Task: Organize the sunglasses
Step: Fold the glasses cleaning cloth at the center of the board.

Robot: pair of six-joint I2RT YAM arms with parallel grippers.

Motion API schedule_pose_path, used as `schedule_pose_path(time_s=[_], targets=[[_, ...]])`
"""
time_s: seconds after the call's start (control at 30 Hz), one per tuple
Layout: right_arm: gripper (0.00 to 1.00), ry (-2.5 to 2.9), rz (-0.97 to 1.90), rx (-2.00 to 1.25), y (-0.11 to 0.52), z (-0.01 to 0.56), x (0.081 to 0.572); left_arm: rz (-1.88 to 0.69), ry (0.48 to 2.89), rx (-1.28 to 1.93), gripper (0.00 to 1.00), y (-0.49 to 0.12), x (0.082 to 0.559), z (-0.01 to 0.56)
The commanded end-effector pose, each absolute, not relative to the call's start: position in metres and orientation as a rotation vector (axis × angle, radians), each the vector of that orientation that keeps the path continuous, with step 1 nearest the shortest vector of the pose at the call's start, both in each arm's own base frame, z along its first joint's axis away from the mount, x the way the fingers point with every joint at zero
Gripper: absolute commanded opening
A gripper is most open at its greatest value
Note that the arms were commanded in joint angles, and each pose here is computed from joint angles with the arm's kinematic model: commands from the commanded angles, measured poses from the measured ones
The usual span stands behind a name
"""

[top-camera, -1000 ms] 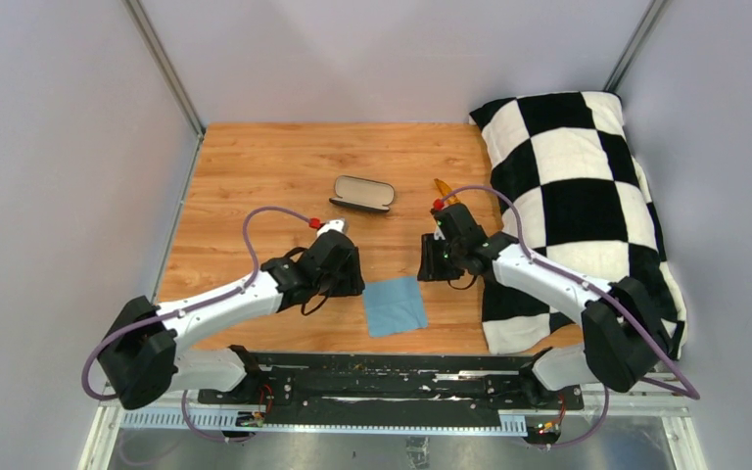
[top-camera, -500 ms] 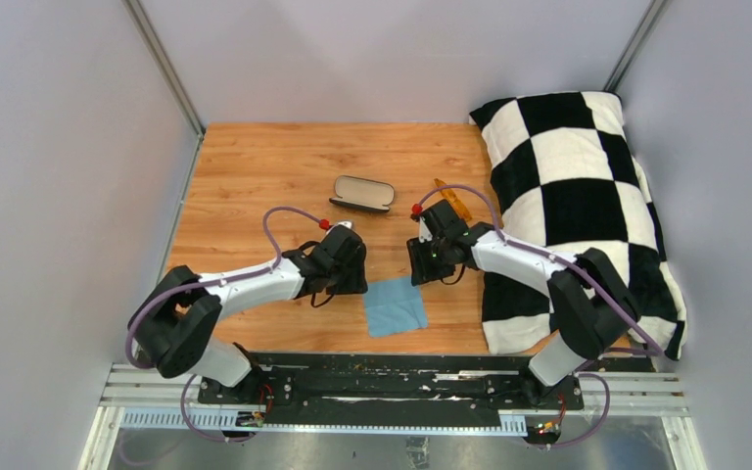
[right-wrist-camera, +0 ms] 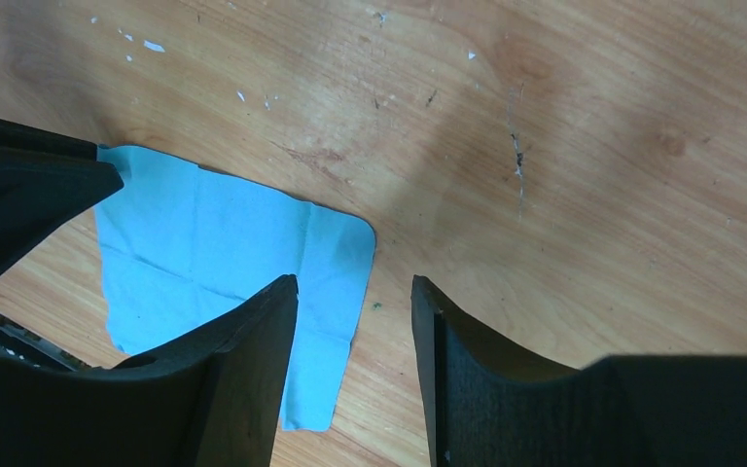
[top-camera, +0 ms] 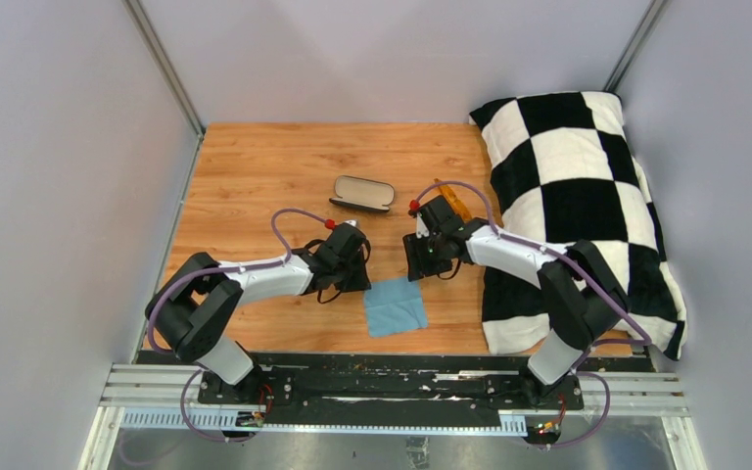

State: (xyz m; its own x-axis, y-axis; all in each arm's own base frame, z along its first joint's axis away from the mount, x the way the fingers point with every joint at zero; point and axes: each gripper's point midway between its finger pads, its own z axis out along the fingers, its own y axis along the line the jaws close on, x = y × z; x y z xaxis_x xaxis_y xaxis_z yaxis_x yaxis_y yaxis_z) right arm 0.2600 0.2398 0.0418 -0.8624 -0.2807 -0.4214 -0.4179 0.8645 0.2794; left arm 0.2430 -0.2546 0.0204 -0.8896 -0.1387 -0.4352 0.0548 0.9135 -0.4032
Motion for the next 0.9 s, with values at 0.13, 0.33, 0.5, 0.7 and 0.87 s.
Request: schedule_pose_path(time_s=[0.13, 0.33, 0.5, 0.7, 0.87], targets=[[0.45, 2.671, 0.511, -0.527, 0.24, 0.037, 0.271, -0.476, 2.639, -0.078, 0.11, -0.241, 0.24, 0.014], [0.36, 2.708, 0.56, -0.526, 0.247, 0.023, 0.267, -0.501, 2.638, -0.065, 0.0, -0.246, 0.241, 0.016], [0.32, 2.738, 0.573, -0.506, 0.25, 0.011, 0.266, -0.478, 2.647, -0.04, 0.0, -0.245, 0.242, 0.015], [0.12, 2.742, 0.509, -0.496, 0.245, 0.007, 0.266, -0.469, 2.645, -0.021, 0.0, -0.242, 0.245, 0.017], [0.0, 2.746, 0.465, -0.459, 0.241, 0.008, 0.27, -0.483, 2.654, 0.112, 0.0, -0.242, 0.253, 0.024]])
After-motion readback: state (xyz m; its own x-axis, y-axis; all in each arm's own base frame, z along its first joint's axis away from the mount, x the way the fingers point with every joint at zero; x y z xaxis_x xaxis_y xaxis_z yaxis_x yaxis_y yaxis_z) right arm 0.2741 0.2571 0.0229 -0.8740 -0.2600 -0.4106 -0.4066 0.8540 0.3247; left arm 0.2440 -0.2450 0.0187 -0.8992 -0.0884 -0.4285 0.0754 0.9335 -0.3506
